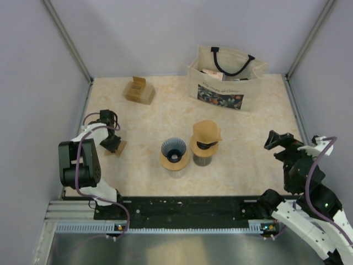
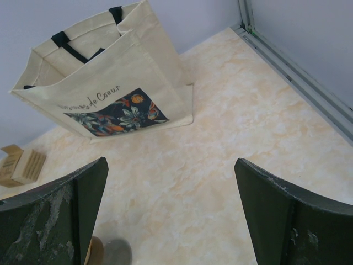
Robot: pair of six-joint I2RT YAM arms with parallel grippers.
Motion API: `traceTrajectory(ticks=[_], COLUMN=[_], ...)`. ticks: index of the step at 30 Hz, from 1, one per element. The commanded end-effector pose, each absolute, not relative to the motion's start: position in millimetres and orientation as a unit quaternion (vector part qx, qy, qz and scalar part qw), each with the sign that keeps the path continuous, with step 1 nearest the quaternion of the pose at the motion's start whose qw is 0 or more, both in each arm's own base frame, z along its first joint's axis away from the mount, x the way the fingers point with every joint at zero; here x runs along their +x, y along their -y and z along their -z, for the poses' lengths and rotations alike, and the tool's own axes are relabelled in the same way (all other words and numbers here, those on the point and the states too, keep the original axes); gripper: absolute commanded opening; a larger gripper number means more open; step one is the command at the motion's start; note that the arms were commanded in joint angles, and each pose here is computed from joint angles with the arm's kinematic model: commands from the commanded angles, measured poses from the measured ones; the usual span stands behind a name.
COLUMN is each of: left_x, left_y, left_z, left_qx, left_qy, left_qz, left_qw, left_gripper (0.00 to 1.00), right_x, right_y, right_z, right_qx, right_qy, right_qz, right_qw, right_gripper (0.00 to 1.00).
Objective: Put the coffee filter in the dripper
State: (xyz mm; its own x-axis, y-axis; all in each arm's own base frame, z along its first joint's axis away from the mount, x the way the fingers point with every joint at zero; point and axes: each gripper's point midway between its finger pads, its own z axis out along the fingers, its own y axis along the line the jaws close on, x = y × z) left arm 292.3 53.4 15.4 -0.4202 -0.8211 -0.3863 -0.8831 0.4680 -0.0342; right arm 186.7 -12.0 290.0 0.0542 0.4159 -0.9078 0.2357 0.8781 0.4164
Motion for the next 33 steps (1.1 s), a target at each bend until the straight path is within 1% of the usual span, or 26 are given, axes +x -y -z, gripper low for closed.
traceTrajectory(ticks=[1, 3, 6, 10, 13, 16, 17, 18, 20, 22, 23, 25, 27, 30, 33], left_x=[255.7, 259.0, 262.7, 270.4, 280.6, 296.7, 304.3, 310.2, 316.6, 299.1, 289.9, 263.2, 240.7, 207.2, 180.5], left_y=[-42.3, -42.5, -43.9, -42.1, -38.9, -31.1, -25.1, -13.4, 32.4, 77.1, 96.6, 138.6, 173.3, 216.0, 235.8], left_z=[14.8, 5.5, -11.6, -51.2, -96.4, -162.8, -190.2, -213.9, -271.8, -324.8, -346.1, -383.9, -398.8, -399.2, -403.0], left_qx=[-0.493, -0.49, -0.488, -0.471, -0.449, -0.41, -0.379, -0.342, -0.211, -0.103, -0.05, 0.071, 0.157, 0.275, 0.347], left_qy=[-0.859, -0.86, -0.859, -0.862, -0.86, -0.843, -0.834, -0.826, -0.798, -0.751, -0.725, -0.667, -0.628, -0.592, -0.542], left_qz=[-0.102, -0.096, -0.086, -0.058, -0.021, 0.04, 0.071, 0.11, 0.233, 0.343, 0.387, 0.461, 0.5, 0.536, 0.572], left_qw=[0.089, 0.104, 0.13, 0.177, 0.241, 0.346, 0.395, 0.435, 0.515, 0.555, 0.568, 0.581, 0.575, 0.535, 0.508], left_gripper=[0.21, 0.11, 0.11, 0.09, 0.1, 0.1, 0.1, 0.13, 0.18, 0.19, 0.21, 0.24, 0.24, 0.24, 0.21], right_x=[187.7, 187.6, 188.4, 190.0, 193.2, 199.0, 203.0, 205.3, 209.1, 211.6, 213.6, 212.3, 208.5, 195.4, 172.7], right_y=[12.4, 12.7, 11.6, 9.0, 3.1, -12.1, -21.1, -29.1, -49.9, -74.6, -88.3, -127.2, -162.0, -204.5, -234.5], right_z=[-294.3, -294.3, -293.0, -292.9, -294.9, -303.0, -306.1, -311.6, -322.3, -330.6, -333.0, -332.9, -337.7, -357.6, -382.5], right_qx=[0.248, 0.248, 0.244, 0.241, 0.227, 0.191, 0.171, 0.156, 0.117, 0.081, 0.061, -0.004, -0.056, -0.106, -0.162], right_qy=[-0.675, -0.674, -0.678, -0.68, -0.686, -0.695, -0.7, -0.702, -0.706, -0.711, -0.714, -0.728, -0.734, -0.716, -0.674], right_qz=[-0.072, -0.072, -0.069, -0.07, -0.072, -0.085, -0.091, -0.102, -0.133, -0.174, -0.193, -0.248, -0.301, -0.395, -0.481], right_qw=[0.692, 0.692, 0.69, 0.688, 0.688, 0.688, 0.687, 0.688, 0.686, 0.677, 0.67, 0.639, 0.606, 0.565, 0.536], right_gripper=[0.99, 0.99, 0.99, 0.99, 0.99, 0.99, 0.99, 0.99, 0.99, 0.99, 0.99, 0.99, 0.99, 0.99, 0.99])
